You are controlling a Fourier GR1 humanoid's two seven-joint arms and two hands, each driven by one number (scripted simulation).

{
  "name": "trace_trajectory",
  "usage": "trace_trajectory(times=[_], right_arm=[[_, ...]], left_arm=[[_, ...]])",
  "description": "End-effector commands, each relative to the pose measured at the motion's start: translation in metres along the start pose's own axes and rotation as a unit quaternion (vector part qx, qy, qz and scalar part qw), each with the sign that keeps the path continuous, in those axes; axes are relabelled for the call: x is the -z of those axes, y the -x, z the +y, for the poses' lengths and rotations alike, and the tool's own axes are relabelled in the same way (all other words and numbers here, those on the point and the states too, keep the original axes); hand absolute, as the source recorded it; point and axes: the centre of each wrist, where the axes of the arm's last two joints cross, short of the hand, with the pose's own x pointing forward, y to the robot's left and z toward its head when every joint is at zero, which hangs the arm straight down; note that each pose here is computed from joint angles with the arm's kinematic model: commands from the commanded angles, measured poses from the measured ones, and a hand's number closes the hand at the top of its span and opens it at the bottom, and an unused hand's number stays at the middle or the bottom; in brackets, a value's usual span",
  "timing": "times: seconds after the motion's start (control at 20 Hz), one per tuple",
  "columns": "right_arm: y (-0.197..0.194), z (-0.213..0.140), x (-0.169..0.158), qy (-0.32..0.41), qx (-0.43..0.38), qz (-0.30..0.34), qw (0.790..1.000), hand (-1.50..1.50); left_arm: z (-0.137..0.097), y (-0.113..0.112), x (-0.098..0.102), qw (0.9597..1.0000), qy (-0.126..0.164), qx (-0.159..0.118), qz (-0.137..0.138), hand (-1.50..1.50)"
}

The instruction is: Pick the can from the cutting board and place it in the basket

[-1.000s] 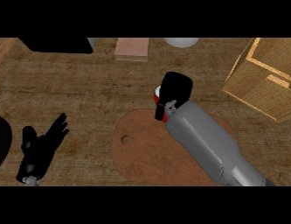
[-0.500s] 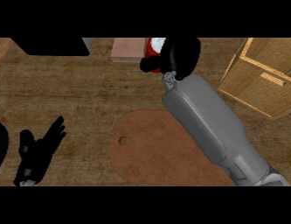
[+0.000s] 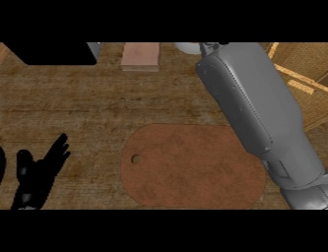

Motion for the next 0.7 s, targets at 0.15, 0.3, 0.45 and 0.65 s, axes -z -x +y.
trace_trajectory(times=[0.15, 0.3, 0.45, 0.65], right_arm=[[-0.005, -0.038, 0.048, 0.064, 0.01, 0.11, 0.992, 1.5], [-0.008, -0.06, 0.061, 0.069, 0.011, 0.117, 0.991, 1.5], [0.003, -0.06, 0.089, 0.075, -0.005, 0.127, 0.989, 1.5], [0.041, -0.06, 0.113, 0.067, -0.033, 0.135, 0.988, 1.5]], left_arm=[[0.0, 0.015, -0.006, 0.9987, -0.009, -0.004, 0.05, 0.0], [-0.003, 0.028, -0.008, 0.9985, -0.003, -0.01, 0.054, 0.0], [-0.023, 0.021, 0.008, 0.9988, 0.004, 0.002, 0.049, 0.0], [-0.015, 0.016, 0.008, 0.999, -0.005, -0.001, 0.044, 0.0]])
